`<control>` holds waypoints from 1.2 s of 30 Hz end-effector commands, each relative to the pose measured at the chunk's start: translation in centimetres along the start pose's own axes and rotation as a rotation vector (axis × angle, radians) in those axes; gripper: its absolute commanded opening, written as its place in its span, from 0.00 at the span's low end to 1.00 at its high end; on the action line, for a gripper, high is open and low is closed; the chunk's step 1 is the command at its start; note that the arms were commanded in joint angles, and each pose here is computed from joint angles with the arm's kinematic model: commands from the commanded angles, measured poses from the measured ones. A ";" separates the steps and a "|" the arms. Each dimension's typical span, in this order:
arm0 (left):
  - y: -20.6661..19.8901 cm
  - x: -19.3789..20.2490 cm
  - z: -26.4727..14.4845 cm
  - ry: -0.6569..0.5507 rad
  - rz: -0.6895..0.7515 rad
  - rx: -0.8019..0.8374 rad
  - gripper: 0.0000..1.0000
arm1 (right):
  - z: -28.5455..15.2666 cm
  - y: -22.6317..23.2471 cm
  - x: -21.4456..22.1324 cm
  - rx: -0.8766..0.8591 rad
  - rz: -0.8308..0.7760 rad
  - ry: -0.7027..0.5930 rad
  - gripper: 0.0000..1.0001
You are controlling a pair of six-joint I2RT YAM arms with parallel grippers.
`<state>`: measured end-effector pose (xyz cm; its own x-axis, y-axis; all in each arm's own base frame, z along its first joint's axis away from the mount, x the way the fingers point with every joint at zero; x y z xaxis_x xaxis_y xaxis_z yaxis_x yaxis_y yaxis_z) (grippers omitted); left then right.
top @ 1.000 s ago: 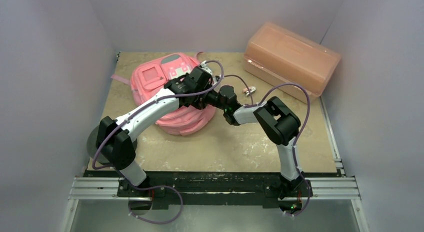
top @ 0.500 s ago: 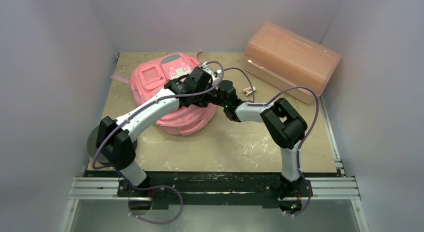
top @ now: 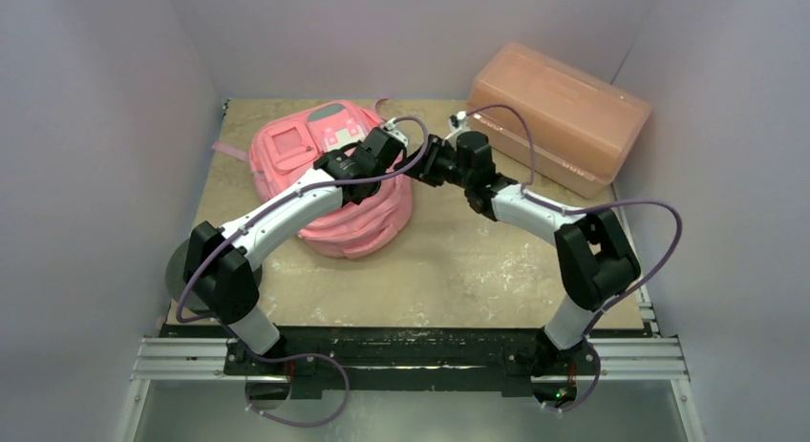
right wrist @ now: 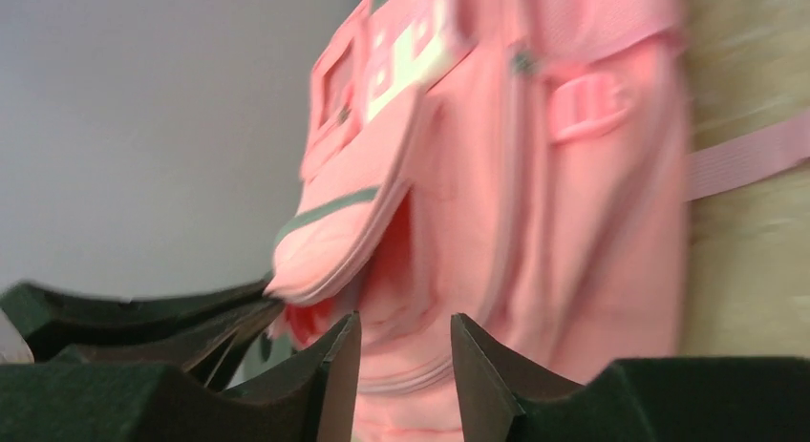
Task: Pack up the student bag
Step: Place the stationery in the student bag, then pick up the stationery from the center of the board.
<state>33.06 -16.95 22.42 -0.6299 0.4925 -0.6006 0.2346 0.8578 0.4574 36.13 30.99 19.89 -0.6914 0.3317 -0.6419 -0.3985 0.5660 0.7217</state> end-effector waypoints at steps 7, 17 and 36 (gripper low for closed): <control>0.5 -1.5 -1.3 -0.058 -0.052 -0.004 0.00 | -6.6 -13.0 -6.3 0.783 0.029 -0.076 0.61; 0.2 -1.4 -1.3 -0.054 -0.050 0.005 0.00 | -7.1 -18.4 -5.4 1.061 0.127 -0.123 0.87; 0.1 -1.5 -1.5 -0.055 -0.059 0.031 0.00 | -4.2 -22.8 -8.3 1.151 0.256 -0.149 0.92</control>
<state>32.91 -17.11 22.20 -0.6343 0.4948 -0.5939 0.2520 0.8587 0.4463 47.78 12.65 9.40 -0.5961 0.5479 -0.5869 0.5136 0.8221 0.2458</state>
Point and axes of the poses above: each gripper's point midway between its finger pads, its own z axis out along the fingers, its own y axis along the line the jaws close on, x = y × z, the point moved 4 cm from there along -z, back along the fingers, and after that the axes turned 10 degrees about -z, right-handed, at the moved point
